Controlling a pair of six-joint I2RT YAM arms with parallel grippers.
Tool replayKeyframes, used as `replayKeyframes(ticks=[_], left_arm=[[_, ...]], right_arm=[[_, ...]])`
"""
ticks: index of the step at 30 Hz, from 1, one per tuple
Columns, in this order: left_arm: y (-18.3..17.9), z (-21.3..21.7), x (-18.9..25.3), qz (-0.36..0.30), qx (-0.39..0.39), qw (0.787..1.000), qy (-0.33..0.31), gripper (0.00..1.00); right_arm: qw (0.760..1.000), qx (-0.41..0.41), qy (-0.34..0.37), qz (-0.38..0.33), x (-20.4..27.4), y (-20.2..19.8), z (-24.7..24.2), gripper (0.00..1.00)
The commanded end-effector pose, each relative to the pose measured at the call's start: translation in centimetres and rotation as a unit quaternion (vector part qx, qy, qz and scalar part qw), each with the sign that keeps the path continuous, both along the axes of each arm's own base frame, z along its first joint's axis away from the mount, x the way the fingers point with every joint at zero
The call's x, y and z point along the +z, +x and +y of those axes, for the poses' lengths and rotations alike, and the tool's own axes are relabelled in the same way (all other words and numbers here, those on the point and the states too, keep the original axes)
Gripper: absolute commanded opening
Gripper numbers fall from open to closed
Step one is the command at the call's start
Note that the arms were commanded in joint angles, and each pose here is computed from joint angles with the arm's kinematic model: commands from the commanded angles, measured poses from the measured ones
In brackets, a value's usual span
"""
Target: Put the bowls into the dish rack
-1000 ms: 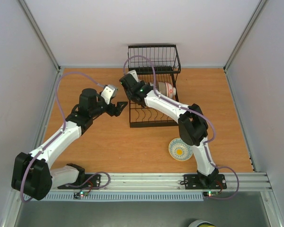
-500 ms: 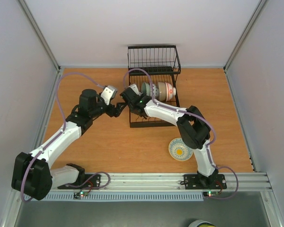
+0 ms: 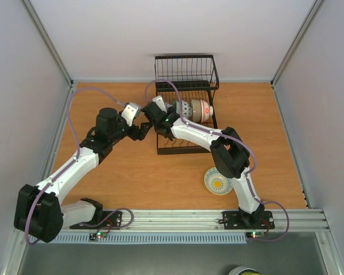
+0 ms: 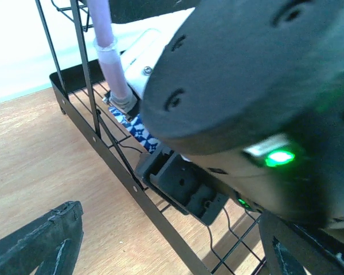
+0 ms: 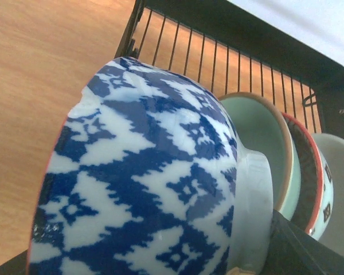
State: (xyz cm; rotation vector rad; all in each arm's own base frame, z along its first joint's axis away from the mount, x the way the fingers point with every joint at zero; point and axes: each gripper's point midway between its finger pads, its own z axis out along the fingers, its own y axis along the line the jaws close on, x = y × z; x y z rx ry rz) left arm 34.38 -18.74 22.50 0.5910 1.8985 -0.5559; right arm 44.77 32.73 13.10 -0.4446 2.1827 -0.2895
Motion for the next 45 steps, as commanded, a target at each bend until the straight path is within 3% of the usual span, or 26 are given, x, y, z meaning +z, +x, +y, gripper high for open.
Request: replayKeyframes(ticks=[1,18,27,31,32,33,38,41,45], left_arm=[[0.5,0.2,2.0,-0.036,0.009,0.999,-0.014,0.84],[0.3,0.0,2.2,-0.037,0.000,0.999,-0.016,0.84],[0.2,-0.1,2.1,-0.037,-0.003,0.999,-0.015,0.84],[0.1,-0.1,2.2,-0.036,-0.005,0.999,-0.017,0.84],[0.1,-0.1,2.2,-0.037,-0.005,0.999,-0.017,0.84],[0.1,-0.1,2.1,-0.036,-0.005,0.999,-0.017,0.84],[0.0,-0.2,2.0,-0.035,-0.008,0.999,-0.017,0.84],[0.0,-0.3,2.0,-0.035,-0.010,0.999,-0.018,0.84],[0.0,-0.3,2.0,-0.035,-0.012,0.999,-0.019,0.84]], right_arm=[[0.999,-0.015,-0.020,-0.040,1.1,1.8,0.6,0.01],[1.000,-0.014,-0.026,0.001,-3.3,3.2,1.0,0.01],[0.993,0.027,0.079,0.081,-5.4,1.6,2.2,0.04],[0.993,0.025,0.076,0.084,-5.4,1.3,1.8,0.18],[0.994,0.022,0.072,0.084,-5.4,1.2,1.6,0.24],[0.994,0.011,0.065,0.083,-5.4,1.2,1.0,0.41],[0.995,0.008,0.069,0.074,-4.9,0.9,0.5,0.61],[0.995,0.006,0.071,0.065,-4.3,0.8,0.3,0.81],[0.996,0.006,0.074,0.051,-3.0,0.6,0.0,0.91]])
